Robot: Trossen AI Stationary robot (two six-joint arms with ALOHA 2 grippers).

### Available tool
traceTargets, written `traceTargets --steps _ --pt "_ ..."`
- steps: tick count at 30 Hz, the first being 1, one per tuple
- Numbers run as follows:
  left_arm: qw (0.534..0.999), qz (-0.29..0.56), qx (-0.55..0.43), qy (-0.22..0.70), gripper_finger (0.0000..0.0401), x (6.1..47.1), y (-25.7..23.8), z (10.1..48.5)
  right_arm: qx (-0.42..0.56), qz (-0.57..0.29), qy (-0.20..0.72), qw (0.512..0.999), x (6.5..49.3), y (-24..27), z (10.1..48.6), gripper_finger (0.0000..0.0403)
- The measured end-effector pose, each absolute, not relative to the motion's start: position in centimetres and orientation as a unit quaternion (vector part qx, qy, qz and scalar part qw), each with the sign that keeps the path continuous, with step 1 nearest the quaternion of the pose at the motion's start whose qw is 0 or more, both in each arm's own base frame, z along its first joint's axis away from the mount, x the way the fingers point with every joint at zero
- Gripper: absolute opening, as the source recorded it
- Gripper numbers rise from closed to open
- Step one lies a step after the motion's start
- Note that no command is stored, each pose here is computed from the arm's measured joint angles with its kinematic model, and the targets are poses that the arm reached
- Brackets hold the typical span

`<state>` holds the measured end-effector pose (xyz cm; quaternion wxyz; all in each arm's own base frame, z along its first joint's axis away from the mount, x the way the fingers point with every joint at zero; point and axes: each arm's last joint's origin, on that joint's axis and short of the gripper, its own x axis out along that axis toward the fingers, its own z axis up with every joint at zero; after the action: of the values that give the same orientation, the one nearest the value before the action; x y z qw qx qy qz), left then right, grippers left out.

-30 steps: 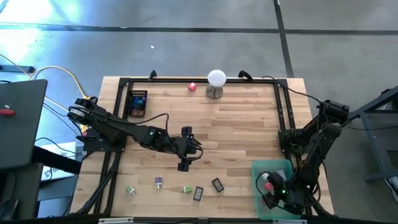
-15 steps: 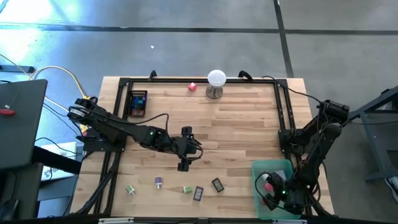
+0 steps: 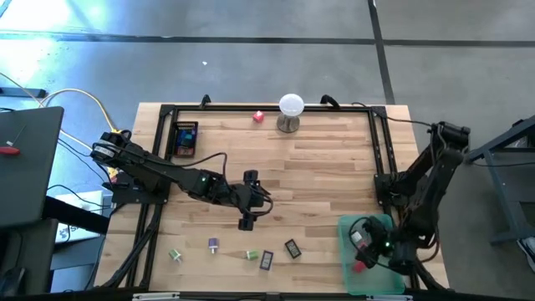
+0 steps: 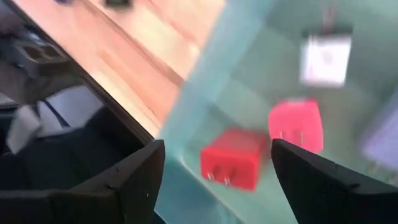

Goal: Pick & Place Office items
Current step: Put the white and pink charger adapter into the green bin

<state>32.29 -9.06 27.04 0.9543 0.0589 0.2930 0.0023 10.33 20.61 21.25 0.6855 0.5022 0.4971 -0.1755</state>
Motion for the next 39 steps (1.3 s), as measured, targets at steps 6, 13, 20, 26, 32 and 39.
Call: traceTargets --steps 6,13,20,26,32,39 --pt "0.947 -0.014 0.058 0.317 0.0270 32.1 -8.9 26.7 0.460 -0.162 0.428 0.761 10.6 18.8 22.5 0.0285" --pt "0.938 -0.005 0.064 0.339 0.0270 32.0 -8.1 26.3 0.316 -0.126 0.336 0.878 12.8 17.5 23.3 0.0287" --pt "0.928 0.007 0.067 0.367 0.0270 31.8 -7.2 25.9 0.182 -0.063 0.271 0.943 15.8 17.8 24.2 0.0287" --pt "0.877 -0.023 0.153 0.455 0.0270 30.4 -6.7 24.7 0.099 -0.032 0.241 0.965 17.9 18.5 24.0 0.0287" --pt "0.849 -0.099 0.144 0.498 0.0270 29.9 -5.4 24.1 0.049 -0.045 0.246 0.967 19.7 18.2 22.8 0.0287" --pt "0.842 -0.162 0.081 0.508 0.0270 30.5 -2.6 22.5 0.055 -0.050 0.283 0.956 21.5 17.3 21.4 0.0287"
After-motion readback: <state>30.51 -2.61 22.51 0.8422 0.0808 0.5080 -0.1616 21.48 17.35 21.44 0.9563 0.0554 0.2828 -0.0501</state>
